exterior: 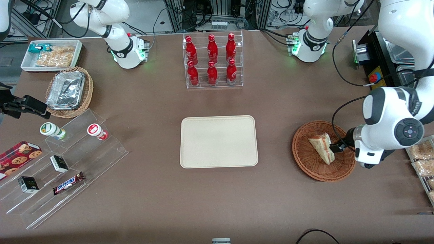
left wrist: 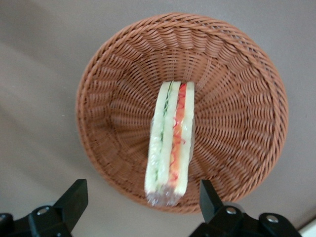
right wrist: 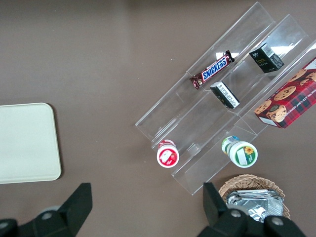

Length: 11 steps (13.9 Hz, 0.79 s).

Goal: Place sandwich from basket to tray
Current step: 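Lower the left gripper and close it on the sandwich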

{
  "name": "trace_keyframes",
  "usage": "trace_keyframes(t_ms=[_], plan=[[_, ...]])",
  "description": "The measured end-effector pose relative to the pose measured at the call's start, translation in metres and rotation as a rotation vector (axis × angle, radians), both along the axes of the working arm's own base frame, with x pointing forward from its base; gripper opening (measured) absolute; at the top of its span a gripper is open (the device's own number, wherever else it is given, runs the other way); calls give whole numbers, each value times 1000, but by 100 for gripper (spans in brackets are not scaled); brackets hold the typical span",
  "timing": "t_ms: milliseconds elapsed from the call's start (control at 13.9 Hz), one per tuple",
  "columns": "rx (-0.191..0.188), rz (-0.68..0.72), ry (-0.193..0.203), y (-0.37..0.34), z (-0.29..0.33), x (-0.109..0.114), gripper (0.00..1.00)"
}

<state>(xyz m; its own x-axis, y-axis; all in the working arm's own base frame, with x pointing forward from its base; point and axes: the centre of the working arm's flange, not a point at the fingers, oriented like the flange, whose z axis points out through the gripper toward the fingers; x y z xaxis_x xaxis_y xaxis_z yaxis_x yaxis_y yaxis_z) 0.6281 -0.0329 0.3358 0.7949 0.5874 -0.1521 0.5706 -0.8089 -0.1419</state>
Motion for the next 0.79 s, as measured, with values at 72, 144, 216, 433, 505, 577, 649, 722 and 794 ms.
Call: trace_keyframes(t_ms=[72, 144, 216, 433, 505, 577, 649, 722, 794], plan=[[-1, 17, -21, -2, -13, -3, 100], [-2, 34, -42, -3, -24, -6, 100], [-3, 51, -57, -4, -33, -8, 100], [-3, 71, -56, -6, -47, -11, 100], [-4, 75, -51, -7, -54, -12, 100], [-7, 77, -47, -8, -64, -13, 100], [-12, 76, -47, -10, -76, -14, 100], [-18, 76, -50, -12, -88, -17, 100], [-23, 75, -53, -13, -99, -20, 100]])
